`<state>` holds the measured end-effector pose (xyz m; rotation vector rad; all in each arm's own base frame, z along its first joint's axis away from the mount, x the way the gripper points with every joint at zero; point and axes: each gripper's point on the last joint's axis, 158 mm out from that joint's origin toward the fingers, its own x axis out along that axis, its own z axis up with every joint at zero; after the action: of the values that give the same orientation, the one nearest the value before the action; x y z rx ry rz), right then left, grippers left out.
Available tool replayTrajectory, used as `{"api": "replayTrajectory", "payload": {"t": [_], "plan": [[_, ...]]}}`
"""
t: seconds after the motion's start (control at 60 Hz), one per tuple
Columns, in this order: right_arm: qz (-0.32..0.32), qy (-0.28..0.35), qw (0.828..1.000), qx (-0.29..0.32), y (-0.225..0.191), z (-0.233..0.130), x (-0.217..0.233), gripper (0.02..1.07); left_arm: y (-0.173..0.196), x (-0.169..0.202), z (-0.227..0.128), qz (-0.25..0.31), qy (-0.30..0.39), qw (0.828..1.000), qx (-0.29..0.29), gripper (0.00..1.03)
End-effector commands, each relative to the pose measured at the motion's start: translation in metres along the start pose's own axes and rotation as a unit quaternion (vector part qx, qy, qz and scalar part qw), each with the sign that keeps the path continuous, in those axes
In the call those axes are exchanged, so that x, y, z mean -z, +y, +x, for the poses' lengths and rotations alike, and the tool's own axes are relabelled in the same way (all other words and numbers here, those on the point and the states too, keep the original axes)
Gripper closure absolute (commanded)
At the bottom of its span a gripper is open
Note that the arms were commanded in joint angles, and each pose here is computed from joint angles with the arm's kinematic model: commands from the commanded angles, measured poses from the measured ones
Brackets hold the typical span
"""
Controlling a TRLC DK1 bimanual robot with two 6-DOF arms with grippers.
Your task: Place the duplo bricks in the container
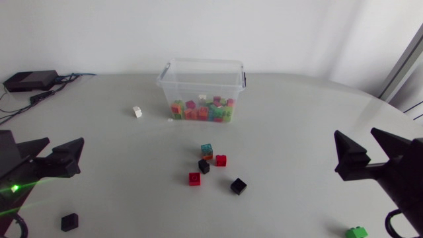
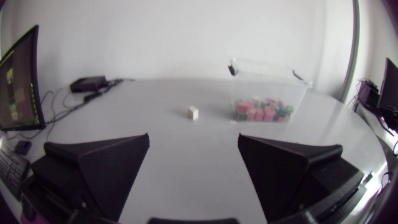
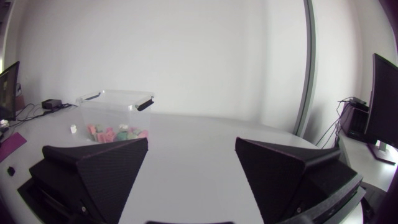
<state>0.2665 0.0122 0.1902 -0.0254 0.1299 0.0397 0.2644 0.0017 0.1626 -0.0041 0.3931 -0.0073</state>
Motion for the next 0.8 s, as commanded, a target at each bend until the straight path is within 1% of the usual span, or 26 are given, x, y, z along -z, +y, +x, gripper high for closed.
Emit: {"api": "replayTrajectory", "payload": {"t": [0.0,0.067,0.083,0.167,0.217,0.233,0.25,0.283,0.35,0.367,0.383,0.4,0.417,0.433,0.45,0.467,0.5,0.517,0.533,0.567,0.6,0.7,0.717,0.75,0.767,0.783], "plan": [[0.021,0.028,0.999,0.007,-0.003,0.008,-0.009,0.06,-0.002,0.0,0.009,0.005,0.068,0.998,0.005,0.04],[0.028,0.046,0.998,0.016,-0.007,0.015,-0.011,0.06,-0.001,0.008,0.015,0.004,0.142,0.99,0.005,0.04],[0.028,0.049,0.998,0.021,-0.009,0.016,-0.011,0.06,-0.001,0.01,0.016,0.004,0.151,0.988,0.005,0.04],[0.04,0.06,0.997,0.041,-0.021,0.021,-0.012,0.06,0.004,0.024,0.024,0.02,0.24,0.971,0.005,0.05],[0.048,0.073,0.995,0.05,-0.026,0.024,-0.01,0.06,0.009,0.038,0.028,0.031,0.32,0.947,0.008,0.05],[0.049,0.075,0.995,0.052,-0.027,0.024,-0.009,0.06,0.009,0.04,0.028,0.032,0.331,0.943,0.009,0.06],[0.052,0.08,0.994,0.058,-0.031,0.026,-0.008,0.06,0.011,0.049,0.028,0.03,0.367,0.93,0.009,0.06],[0.057,0.087,0.992,0.067,-0.036,0.027,-0.006,0.06,0.013,0.061,0.028,0.025,0.406,0.914,0.01,0.06],[0.063,0.094,0.99,0.081,-0.045,0.029,-0.001,0.06,0.021,0.077,0.031,0.011,0.442,0.897,0.004,0.06],[0.065,0.096,0.99,0.086,-0.048,0.029,0.0,0.06,0.025,0.083,0.033,0.003,0.455,0.891,-0.001,0.06],[0.066,0.096,0.989,0.089,-0.05,0.029,0.0,0.06,0.025,0.083,0.033,0.002,0.456,0.89,-0.001,0.06],[0.067,0.097,0.989,0.093,-0.052,0.029,0.0,0.06,0.029,0.091,0.033,-0.006,0.475,0.88,-0.004,0.06],[0.069,0.098,0.988,0.096,-0.054,0.029,0.001,0.06,0.03,0.095,0.033,-0.01,0.485,0.874,-0.005,0.06],[0.073,0.096,0.987,0.102,-0.059,0.029,0.0,0.06,0.033,0.105,0.031,-0.018,0.51,0.86,-0.007,0.06],[0.079,0.099,0.986,0.107,-0.062,0.03,0.002,0.06,0.034,0.111,0.029,-0.021,0.526,0.85,-0.007,0.06],[0.081,0.101,0.986,0.11,-0.064,0.03,0.003,0.06,0.035,0.115,0.027,-0.024,0.535,0.844,-0.007,0.06],[0.089,0.101,0.985,0.11,-0.068,0.031,0.002,0.06,0.038,0.128,0.023,-0.03,0.564,0.825,-0.008,0.06],[0.093,0.103,0.984,0.109,-0.069,0.031,0.003,0.06,0.039,0.131,0.021,-0.032,0.572,0.82,-0.009,0.05],[0.097,0.105,0.984,0.108,-0.071,0.032,0.003,0.06,0.039,0.139,0.012,-0.041,0.602,0.797,-0.007,0.05],[0.108,0.107,0.982,0.11,-0.076,0.032,0.003,0.06,0.04,0.145,0.003,-0.051,0.631,0.774,-0.004,0.05],[0.116,0.11,0.981,0.113,-0.081,0.034,0.003,0.06,0.043,0.146,0.001,-0.059,0.637,0.768,-0.006,0.05],[0.128,0.124,0.976,0.125,-0.093,0.038,0.008,0.06,0.05,0.151,-0.003,-0.074,0.646,0.76,-0.01,0.06],[0.132,0.129,0.974,0.131,-0.098,0.039,0.01,0.06,0.051,0.153,-0.007,-0.078,0.655,0.751,-0.01,0.06],[0.136,0.133,0.972,0.136,-0.102,0.04,0.013,0.06,0.052,0.157,-0.011,-0.082,0.665,0.742,-0.008,0.06],[0.135,0.132,0.972,0.136,-0.102,0.04,0.012,0.06,0.053,0.157,-0.011,-0.083,0.666,0.742,-0.009,0.06],[0.138,0.133,0.972,0.139,-0.105,0.041,0.013,0.06,0.056,0.16,-0.013,-0.084,0.672,0.736,-0.011,0.06]]}}
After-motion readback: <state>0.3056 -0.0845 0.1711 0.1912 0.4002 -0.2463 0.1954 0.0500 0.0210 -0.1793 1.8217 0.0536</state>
